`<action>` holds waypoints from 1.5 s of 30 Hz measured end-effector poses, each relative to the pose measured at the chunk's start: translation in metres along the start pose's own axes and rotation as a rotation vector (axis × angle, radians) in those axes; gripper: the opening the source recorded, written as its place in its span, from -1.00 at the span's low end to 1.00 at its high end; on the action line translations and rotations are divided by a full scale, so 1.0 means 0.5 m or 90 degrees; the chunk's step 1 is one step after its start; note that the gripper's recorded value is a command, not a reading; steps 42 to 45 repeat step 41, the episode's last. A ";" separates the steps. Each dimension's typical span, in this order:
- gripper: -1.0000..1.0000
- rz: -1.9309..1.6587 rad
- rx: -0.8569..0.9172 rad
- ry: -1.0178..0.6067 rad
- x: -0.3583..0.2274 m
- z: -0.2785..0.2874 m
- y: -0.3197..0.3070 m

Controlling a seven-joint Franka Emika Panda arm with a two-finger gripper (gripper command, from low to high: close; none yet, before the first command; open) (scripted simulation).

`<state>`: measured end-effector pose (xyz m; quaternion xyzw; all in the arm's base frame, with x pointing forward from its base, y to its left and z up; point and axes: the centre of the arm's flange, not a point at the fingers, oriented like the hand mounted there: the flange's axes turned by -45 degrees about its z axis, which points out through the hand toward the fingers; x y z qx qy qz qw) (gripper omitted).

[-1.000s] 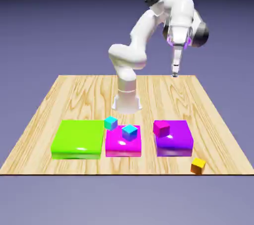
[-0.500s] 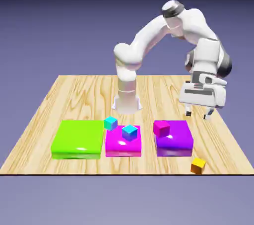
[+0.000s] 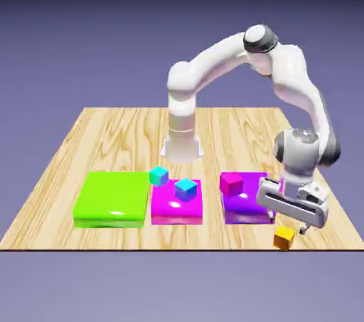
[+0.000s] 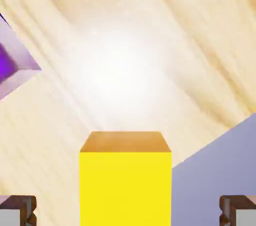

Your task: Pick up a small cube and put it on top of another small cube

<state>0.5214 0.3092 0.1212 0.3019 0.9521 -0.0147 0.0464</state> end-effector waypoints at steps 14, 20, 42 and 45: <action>-1.00 -0.018 0.088 -0.041 0.020 -0.228 -0.127; -1.00 -0.012 0.107 -0.038 0.017 -0.319 -0.246; 1.00 -0.074 -0.007 0.000 0.020 -0.308 -0.404; 1.00 -0.074 -0.007 0.000 0.020 -0.308 -0.404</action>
